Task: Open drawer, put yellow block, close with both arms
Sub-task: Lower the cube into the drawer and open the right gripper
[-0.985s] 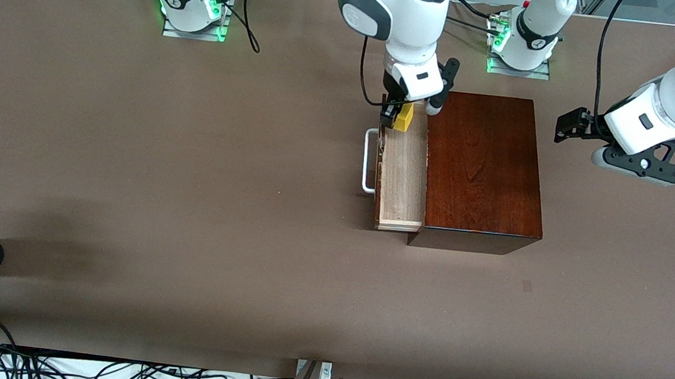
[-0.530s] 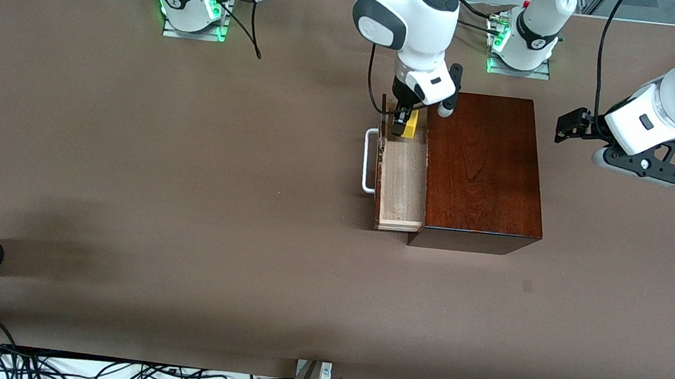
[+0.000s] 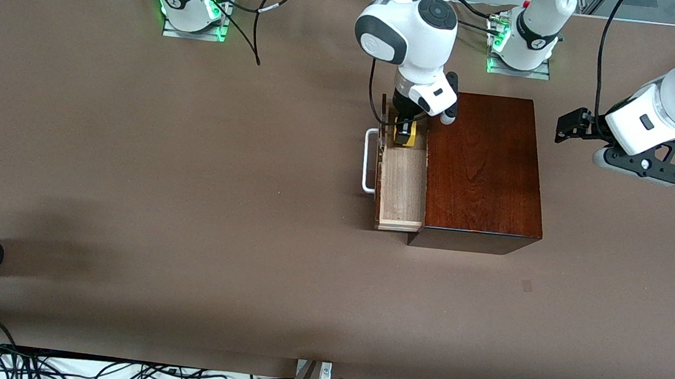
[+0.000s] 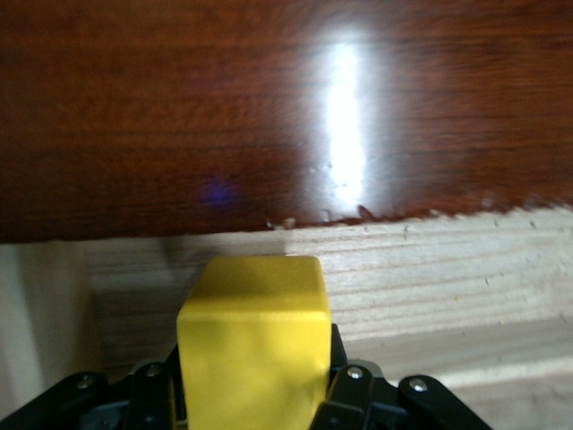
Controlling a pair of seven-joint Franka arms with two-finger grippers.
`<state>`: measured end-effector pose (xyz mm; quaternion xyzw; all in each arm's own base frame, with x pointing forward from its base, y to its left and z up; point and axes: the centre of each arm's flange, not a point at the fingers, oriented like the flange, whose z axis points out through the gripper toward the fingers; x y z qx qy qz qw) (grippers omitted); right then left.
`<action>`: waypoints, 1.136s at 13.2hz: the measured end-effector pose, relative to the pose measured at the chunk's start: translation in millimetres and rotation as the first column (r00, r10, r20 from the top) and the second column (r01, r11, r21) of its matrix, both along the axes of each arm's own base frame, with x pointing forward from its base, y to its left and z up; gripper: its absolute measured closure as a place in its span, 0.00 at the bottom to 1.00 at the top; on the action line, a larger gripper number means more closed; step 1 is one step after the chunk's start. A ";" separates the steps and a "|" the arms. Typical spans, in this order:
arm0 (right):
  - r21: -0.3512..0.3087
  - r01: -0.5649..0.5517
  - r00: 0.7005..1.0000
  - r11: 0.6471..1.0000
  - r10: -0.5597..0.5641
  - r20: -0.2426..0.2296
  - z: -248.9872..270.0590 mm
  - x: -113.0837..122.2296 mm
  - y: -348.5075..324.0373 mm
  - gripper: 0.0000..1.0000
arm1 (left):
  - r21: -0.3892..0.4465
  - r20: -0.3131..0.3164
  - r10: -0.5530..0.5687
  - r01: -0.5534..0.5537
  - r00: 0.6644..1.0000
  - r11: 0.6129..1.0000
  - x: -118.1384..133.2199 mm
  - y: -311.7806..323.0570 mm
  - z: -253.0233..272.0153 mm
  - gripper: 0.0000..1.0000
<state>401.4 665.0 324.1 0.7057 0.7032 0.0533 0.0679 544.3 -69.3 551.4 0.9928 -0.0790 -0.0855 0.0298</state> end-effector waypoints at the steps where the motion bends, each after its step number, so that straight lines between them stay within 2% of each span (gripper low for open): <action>1: -0.011 -0.022 1.000 1.000 0.022 0.002 -9.3 0.7 0.3 0.44 | 0.000 0.000 0.000 0.000 1.000 1.000 0.0 0.0 0.0 0.00; 12: -0.041 -0.079 0.997 0.996 0.079 0.002 -15.6 12.6 -6.3 0.44 | 0.000 0.000 0.000 0.000 1.000 1.000 0.0 0.0 0.0 0.00; 14: -0.042 -0.068 0.998 0.997 0.067 -0.011 -14.3 14.4 -8.2 0.29 | 0.000 0.000 0.000 0.000 1.000 1.000 0.0 0.0 0.0 0.00; 15: -0.032 -0.055 0.998 0.998 0.055 -0.020 -9.1 16.0 -8.5 0.18 | 0.000 0.000 0.000 0.000 1.000 1.000 0.0 0.1 0.0 0.00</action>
